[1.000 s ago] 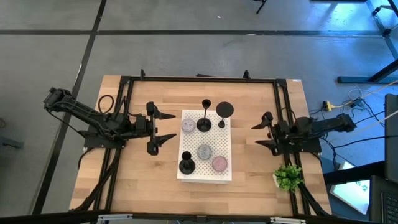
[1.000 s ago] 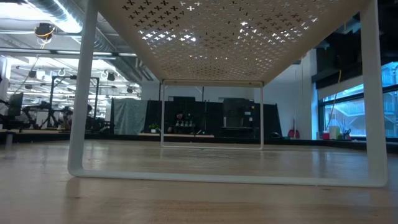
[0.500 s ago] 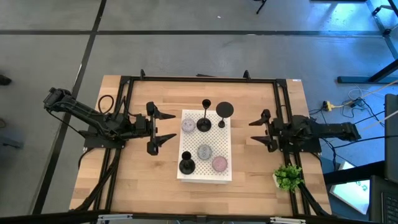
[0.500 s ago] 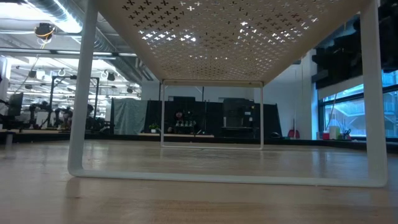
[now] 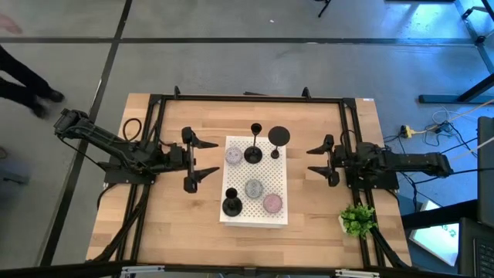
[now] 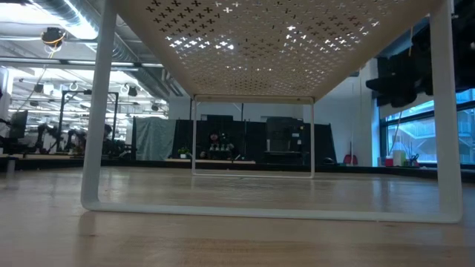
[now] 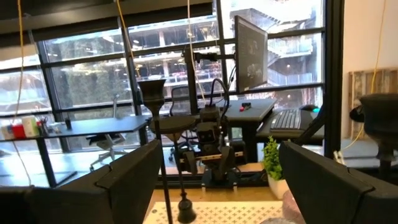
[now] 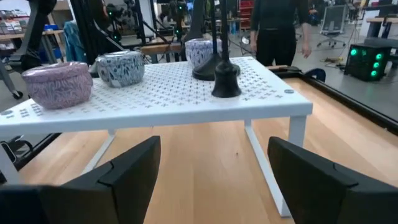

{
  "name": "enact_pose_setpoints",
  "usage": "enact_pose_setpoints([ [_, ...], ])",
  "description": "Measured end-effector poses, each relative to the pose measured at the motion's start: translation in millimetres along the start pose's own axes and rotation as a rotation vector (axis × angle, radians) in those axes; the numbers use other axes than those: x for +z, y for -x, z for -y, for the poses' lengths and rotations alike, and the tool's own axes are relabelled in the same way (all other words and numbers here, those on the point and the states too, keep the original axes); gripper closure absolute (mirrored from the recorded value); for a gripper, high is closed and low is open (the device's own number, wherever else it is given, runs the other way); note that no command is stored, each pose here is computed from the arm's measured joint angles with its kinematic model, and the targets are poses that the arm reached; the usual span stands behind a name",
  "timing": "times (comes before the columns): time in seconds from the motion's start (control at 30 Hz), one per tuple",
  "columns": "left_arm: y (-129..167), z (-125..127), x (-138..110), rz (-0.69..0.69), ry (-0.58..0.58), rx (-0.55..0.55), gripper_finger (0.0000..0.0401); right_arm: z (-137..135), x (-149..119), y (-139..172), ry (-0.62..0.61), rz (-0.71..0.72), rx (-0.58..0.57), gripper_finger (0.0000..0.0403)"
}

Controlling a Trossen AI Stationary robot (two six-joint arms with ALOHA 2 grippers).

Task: Pick & Place candle stick holders
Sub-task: Return to Home Position

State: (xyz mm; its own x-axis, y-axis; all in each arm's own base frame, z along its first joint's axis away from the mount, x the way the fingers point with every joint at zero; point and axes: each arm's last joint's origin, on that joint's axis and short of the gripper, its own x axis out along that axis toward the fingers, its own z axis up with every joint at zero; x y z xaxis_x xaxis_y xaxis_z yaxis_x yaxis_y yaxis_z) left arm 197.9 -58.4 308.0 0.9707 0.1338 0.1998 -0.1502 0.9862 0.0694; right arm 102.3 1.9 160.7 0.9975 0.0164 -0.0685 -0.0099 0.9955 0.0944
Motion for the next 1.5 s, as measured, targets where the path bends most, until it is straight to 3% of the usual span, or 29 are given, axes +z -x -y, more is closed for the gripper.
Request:
enact_pose_setpoints([
  [0.2, 0, 1, -1, -0.009, -0.003, -0.020, 0.0079, 0, 0, 0, -0.002, -0.003, 0.004, 0.0106],
  [0.5, 20, -4, 5, -0.045, -0.036, -0.259, 0.0079, 0, 0, 0, -0.002, -0.002, 0.004, 0.0106],
  [0.63, 33, -10, -3, -0.021, -0.042, -0.230, 0.0079, 0, 0, 0, -0.002, -0.002, 0.003, 0.0106],
  [0.83, 55, -28, -20, 0.052, -0.023, -0.077, 0.0079, 0, 0, 0, -0.002, -0.002, 0.004, 0.0106],
  [1.13, 76, -44, -35, 0.124, 0.005, -0.068, 0.0079, 0, 0, 0, -0.002, -0.002, 0.004, 0.0106],
  [1.5, 74, -55, -57, 0.050, -0.006, -0.076, 0.0079, 0, 0, 0, -0.002, -0.002, 0.004, 0.0106],
])
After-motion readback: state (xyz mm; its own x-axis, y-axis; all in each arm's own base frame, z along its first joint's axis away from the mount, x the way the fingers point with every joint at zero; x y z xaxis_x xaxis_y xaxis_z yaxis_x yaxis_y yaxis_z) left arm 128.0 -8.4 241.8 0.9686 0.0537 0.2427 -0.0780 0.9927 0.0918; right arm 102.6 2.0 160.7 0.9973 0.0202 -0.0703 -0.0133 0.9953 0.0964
